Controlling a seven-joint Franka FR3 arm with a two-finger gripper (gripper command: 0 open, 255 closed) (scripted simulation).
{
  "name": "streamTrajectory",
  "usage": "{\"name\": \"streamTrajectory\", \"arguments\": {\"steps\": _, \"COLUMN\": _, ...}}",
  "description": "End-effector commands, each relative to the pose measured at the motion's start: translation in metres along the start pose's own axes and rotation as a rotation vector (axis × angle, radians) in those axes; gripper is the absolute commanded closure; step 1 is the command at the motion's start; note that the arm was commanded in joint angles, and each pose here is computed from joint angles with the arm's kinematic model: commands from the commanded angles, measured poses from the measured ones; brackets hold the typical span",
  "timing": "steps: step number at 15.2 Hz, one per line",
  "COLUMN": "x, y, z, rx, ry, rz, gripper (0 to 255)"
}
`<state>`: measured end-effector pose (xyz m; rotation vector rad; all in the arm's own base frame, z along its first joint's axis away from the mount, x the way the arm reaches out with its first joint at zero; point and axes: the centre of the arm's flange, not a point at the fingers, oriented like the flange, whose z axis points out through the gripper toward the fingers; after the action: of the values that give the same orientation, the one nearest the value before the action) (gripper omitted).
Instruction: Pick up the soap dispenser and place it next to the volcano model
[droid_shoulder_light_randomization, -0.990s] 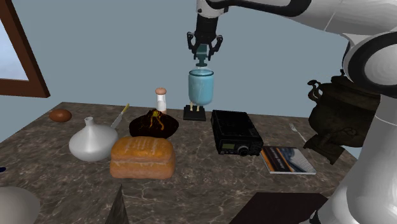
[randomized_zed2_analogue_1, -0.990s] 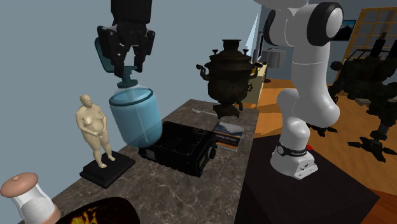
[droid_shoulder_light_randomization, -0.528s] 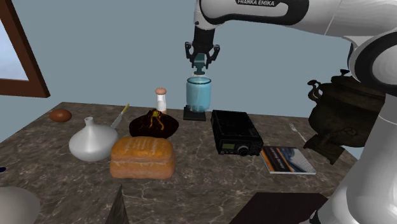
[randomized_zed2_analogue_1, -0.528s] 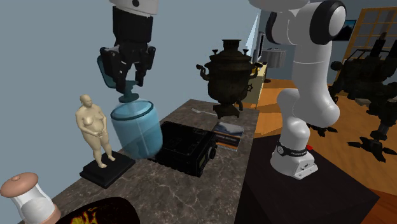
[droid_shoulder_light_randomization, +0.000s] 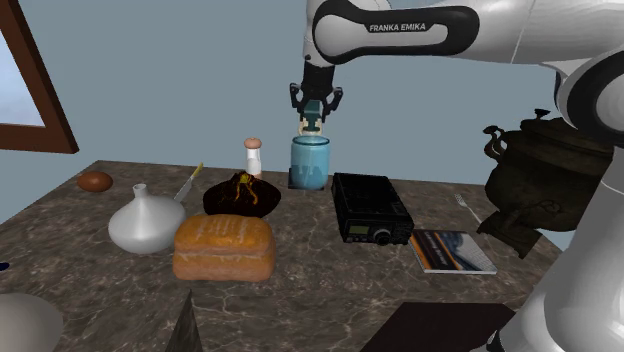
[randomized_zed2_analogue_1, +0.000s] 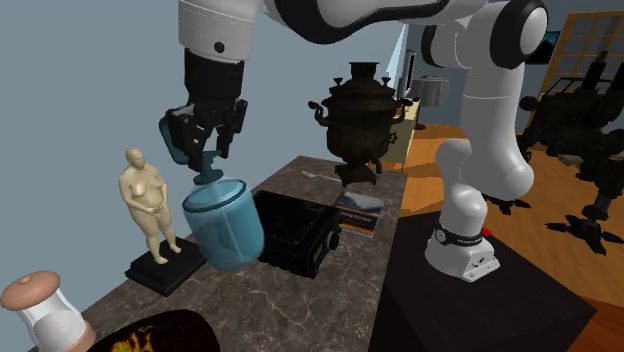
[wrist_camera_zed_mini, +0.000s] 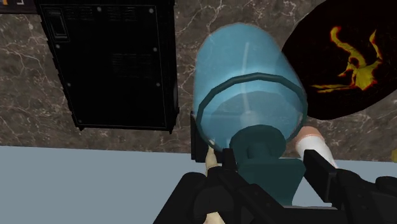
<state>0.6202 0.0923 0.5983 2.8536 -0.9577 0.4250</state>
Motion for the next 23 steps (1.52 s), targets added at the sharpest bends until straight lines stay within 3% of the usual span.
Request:
{"name": "streamTrajectory", "arguments": {"steps": 1, "x": -0.003, "y": 0.0, "z": 0.01, "rx": 0.001, "ry": 0.001, "rz": 0.0, "gripper": 255}}
{"name": "streamTrajectory", "arguments": {"steps": 23, "x": -0.037, "y": -0.001, "z": 0.121, "rx": 0.001, "ry": 0.001, "rz": 0.0, "gripper": 255}}
